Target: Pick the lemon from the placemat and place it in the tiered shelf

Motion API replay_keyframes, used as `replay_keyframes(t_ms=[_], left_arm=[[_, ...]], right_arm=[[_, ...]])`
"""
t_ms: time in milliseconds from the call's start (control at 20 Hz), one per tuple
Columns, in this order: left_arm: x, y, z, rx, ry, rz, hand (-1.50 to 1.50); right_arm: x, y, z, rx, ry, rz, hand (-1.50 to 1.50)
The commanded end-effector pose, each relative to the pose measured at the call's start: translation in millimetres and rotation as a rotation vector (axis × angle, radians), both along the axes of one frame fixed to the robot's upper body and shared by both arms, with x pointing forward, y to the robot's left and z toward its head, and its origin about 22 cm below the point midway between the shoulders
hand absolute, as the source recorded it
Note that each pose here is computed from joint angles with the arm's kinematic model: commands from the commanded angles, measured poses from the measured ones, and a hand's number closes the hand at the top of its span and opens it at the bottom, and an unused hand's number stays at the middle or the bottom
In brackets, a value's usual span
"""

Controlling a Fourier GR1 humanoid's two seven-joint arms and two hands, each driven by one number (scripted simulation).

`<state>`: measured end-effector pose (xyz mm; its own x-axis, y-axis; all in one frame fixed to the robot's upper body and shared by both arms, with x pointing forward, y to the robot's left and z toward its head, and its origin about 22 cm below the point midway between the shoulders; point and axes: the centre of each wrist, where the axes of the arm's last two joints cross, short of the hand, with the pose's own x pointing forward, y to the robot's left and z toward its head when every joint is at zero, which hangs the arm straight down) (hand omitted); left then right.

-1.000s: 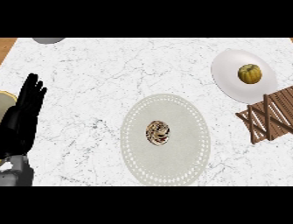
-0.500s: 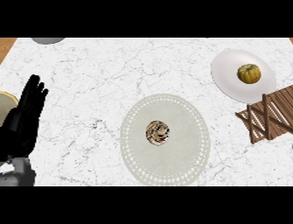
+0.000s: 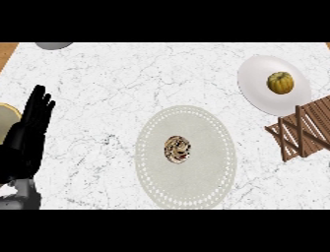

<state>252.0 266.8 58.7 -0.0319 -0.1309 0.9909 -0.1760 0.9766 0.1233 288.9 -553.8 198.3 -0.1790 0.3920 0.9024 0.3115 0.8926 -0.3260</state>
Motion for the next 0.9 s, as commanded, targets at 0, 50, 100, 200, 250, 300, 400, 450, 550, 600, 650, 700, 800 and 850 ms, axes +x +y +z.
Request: replay_keyframes(t_ms=[0,50,100,200,250,300,400,450,550,600,650,700,800,850], left_arm=[[8.3,-1,7,-0.011,0.004,0.007,0.0],[4.3,2,-3,-0.021,0.001,-0.01,0.0],[-2.0,1,-6,0.005,-0.001,-0.018,0.0],[1.6,2,13,0.002,0.006,-0.015,0.0],[2.0,-2,-5,0.008,-0.022,0.0,0.0],[3.2,-4,7,-0.012,0.003,-0.003,0.0],[9.3,-7,8,-0.001,-0.013,-0.019,0.0],[0.8,-3,-2,-0.001,-0.017,-0.021,0.0],[6.1,1,-2,-0.006,-0.023,-0.003,0.0],[2.0,-4,-2,-0.003,-0.021,-0.025,0.0],[11.9,-13,0,-0.009,-0.013,-0.012,0.0],[5.8,0,-1,0.014,-0.004,-0.006,0.0],[-0.1,-10,-9,-0.001,-0.008,-0.022,0.0],[5.3,-10,0,0.002,-0.012,-0.02,0.0]], right_arm=[[-33,-35,21,0.067,0.025,-0.111,-1.5],[-50,-50,23,0.086,0.025,-0.11,-1.5],[-58,-57,13,0.081,0.054,-0.152,-1.5],[-86,-73,14,0.089,0.043,-0.156,-1.5],[-93,-78,39,0.091,0.046,-0.159,-1.5],[-103,-83,21,0.098,0.043,-0.159,-1.5],[-108,-87,32,0.103,0.039,-0.134,-1.5],[-118,-91,34,0.106,0.047,-0.144,-1.5],[-125,-94,33,0.1,0.057,-0.116,-1.5],[-138,-98,21,0.107,0.045,-0.09,-1.5],[-135,-97,32,0.104,0.043,-0.087,-1.5],[-130,-95,21,0.076,0.053,-0.096,-1.5],[-142,-100,36,0.091,0.047,-0.081,-1.5],[-142,-100,27,0.101,0.04,-0.078,-1.5]])
